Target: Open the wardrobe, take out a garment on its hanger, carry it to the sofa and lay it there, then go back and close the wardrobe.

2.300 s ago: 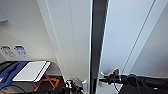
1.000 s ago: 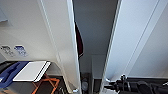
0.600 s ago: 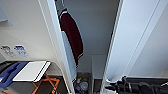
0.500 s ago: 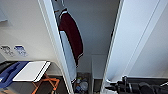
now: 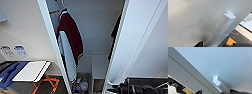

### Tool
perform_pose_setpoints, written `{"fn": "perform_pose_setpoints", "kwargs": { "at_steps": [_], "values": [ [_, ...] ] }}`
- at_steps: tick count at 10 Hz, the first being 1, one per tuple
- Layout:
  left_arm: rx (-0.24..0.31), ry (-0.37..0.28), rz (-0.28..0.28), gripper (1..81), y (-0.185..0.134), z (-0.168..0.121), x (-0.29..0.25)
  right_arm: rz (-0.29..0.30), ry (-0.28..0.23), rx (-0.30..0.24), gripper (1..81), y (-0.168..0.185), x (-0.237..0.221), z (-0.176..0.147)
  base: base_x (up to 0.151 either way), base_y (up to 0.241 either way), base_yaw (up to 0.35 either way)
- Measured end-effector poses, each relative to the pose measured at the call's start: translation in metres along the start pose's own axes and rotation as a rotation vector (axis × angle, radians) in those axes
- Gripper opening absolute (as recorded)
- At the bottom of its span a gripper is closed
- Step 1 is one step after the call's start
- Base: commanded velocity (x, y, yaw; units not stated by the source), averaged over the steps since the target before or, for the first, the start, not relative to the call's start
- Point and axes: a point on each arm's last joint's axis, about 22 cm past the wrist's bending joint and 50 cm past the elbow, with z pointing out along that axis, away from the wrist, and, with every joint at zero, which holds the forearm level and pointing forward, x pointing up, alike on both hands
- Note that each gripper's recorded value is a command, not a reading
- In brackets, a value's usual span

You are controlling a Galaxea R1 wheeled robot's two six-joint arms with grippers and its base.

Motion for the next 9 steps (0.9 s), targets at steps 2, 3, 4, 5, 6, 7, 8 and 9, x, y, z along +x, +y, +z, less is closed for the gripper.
{"fn": "perform_pose_setpoints", "kwargs": {
  "at_steps": [2,3,4,5,6,7,8,9],
  "values": [
    [0.003,0.011,0.002,81.1,0.000,-0.004,-0.003,-0.015,0.001,-0.002,81.1,0.000,-0.004,-0.003,0.000,0.000,0.000],
    [0.006,0.009,0.003,81.1,0.001,-0.008,-0.004,-0.019,0.002,-0.003,81.1,-0.001,-0.006,-0.005,0.000,0.000,0.000],
    [0.010,0.010,-0.001,81.1,0.001,-0.012,-0.006,-0.021,-0.001,-0.005,81.1,-0.002,-0.008,-0.009,0.000,0.000,0.000],
    [0.014,0.010,-0.003,81.1,0.001,-0.017,-0.006,-0.018,-0.005,-0.009,81.1,-0.003,-0.012,-0.015,0.000,0.000,0.000],
    [0.019,0.009,-0.004,81.1,0.002,-0.022,-0.007,-0.016,-0.013,-0.013,81.1,-0.004,-0.016,-0.020,0.000,0.000,0.000],
    [0.021,0.008,-0.005,81.1,0.003,-0.026,-0.007,-0.012,-0.017,-0.018,81.1,-0.004,-0.019,-0.025,0.000,0.000,0.000],
    [0.023,0.011,-0.005,81.1,0.003,-0.028,-0.007,-0.007,-0.023,-0.021,81.1,-0.006,-0.023,-0.030,0.000,0.000,0.000],
    [0.021,0.015,-0.005,81.1,0.004,-0.027,-0.007,-0.002,-0.027,-0.026,81.1,-0.006,-0.026,-0.036,0.000,0.000,0.000]
  ]
}}
